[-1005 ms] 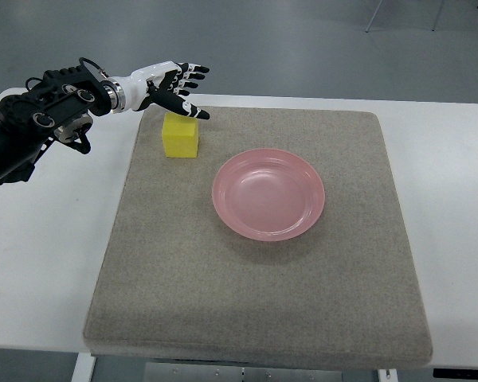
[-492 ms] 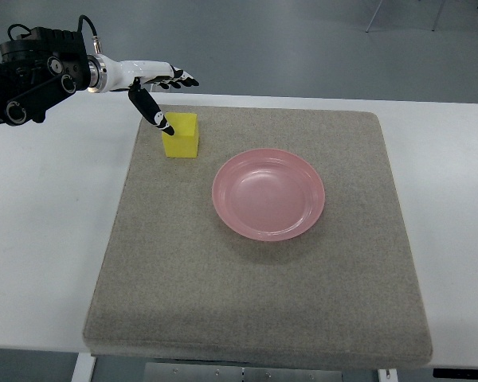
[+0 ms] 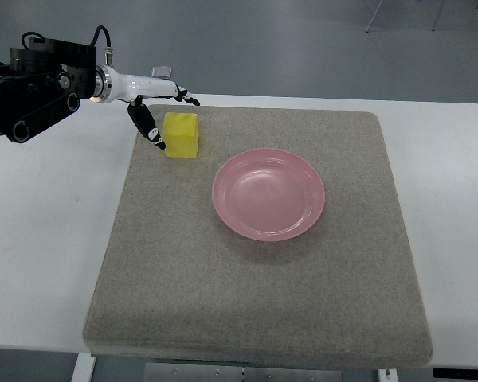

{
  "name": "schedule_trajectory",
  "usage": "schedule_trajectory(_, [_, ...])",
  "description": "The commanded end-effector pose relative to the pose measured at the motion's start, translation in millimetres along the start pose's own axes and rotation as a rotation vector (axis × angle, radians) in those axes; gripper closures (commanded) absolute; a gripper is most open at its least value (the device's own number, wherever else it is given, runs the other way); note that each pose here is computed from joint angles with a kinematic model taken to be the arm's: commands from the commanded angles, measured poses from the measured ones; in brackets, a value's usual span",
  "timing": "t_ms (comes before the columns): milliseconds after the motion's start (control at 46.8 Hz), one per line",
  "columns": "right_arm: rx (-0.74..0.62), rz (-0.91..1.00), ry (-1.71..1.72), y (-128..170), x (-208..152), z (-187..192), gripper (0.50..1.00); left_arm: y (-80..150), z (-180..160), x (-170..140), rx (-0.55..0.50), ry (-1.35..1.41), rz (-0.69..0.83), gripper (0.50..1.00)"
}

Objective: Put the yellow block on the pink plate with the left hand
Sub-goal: 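Close the left hand's fingers around the yellow cube, then carry the yellow cube with the left hand onto the pink plate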

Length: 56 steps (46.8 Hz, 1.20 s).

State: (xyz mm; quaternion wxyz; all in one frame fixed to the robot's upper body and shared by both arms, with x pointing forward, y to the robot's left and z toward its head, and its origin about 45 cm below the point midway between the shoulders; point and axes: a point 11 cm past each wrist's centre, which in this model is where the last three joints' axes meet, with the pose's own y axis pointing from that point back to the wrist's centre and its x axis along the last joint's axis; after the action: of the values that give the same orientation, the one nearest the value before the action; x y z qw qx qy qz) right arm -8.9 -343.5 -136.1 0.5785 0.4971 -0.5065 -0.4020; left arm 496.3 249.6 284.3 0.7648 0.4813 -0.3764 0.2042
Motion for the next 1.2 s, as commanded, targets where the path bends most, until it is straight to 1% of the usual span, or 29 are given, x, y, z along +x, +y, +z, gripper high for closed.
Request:
schedule_trajectory(0, [0.001,0.000,0.000,0.0,0.1,-0.6,0.576,-2.3,-5.0,-10.5,0.007,0.014,-0.014,0.540])
schedule_trajectory(150, [0.001,0.000,0.000,0.0,0.1,-0.6,0.576,-2.6,-10.2,-11.8,0.021,0.024,-0.010,0.544])
schedule_trajectory(235, [0.000,0.000,0.000,0.0,-0.1,0.3,0.576,-8.4,-4.6,-14.9,0.010,0.020,-0.002,0.542])
schedule_trajectory(385, [0.000,0.000,0.000,0.0,-0.1,0.3,0.576,-11.5,-7.3,-17.1,0.020,0.023,0.016,0.549])
schedule_trajectory(470, [0.001,0.000,0.000,0.0,0.1,-0.6,0.576,-14.2,-5.0,-20.5,0.013,0.025,0.010,0.572])
schedule_trajectory(513, [0.001,0.000,0.000,0.0,0.1,-0.6,0.576,-14.2,-5.7,-20.9,0.015,0.026,0.011,0.611])
schedule_trajectory(556, [0.000,0.000,0.000,0.0,-0.1,0.3,0.576,-13.9,-5.8,-19.3,0.015,0.025,0.017,0.626])
schedule_trajectory(620, [0.001,0.000,0.000,0.0,0.1,-0.6,0.576,-14.5,-5.6,-19.5,0.015,0.020,0.023,0.677])
schedule_trajectory(663, [0.000,0.000,0.000,0.0,-0.1,0.3,0.576,-15.5,-4.9,-19.9,0.014,0.020,0.026,0.684])
schedule_trajectory(727, [0.000,0.000,0.000,0.0,-0.1,0.3,0.576,-15.6,-5.2,-20.2,0.014,0.019,0.029,0.722])
schedule_trajectory(770, [0.001,0.000,0.000,0.0,0.1,-0.6,0.576,-15.4,-5.7,-19.7,0.016,0.018,0.033,0.733])
schedule_trajectory(812, [0.001,0.000,0.000,0.0,0.1,-0.6,0.576,-15.4,-5.7,-19.7,0.016,0.018,0.033,0.756])
schedule_trajectory(876, [0.000,0.000,0.000,0.0,-0.1,0.3,0.576,-15.4,-5.5,-19.2,0.015,0.019,0.036,0.767])
schedule_trajectory(919, [0.000,0.000,0.000,0.0,-0.1,0.3,0.576,-15.4,-5.5,-18.7,0.015,0.019,0.040,0.789])
schedule_trajectory(1090, [0.001,0.000,0.000,0.0,0.1,-0.6,0.576,-15.0,-5.0,-15.3,0.014,0.014,0.061,0.791])
schedule_trajectory(1176, [0.001,0.000,0.000,0.0,0.1,-0.6,0.576,-14.0,-0.7,-7.9,0.000,0.024,0.083,0.787])
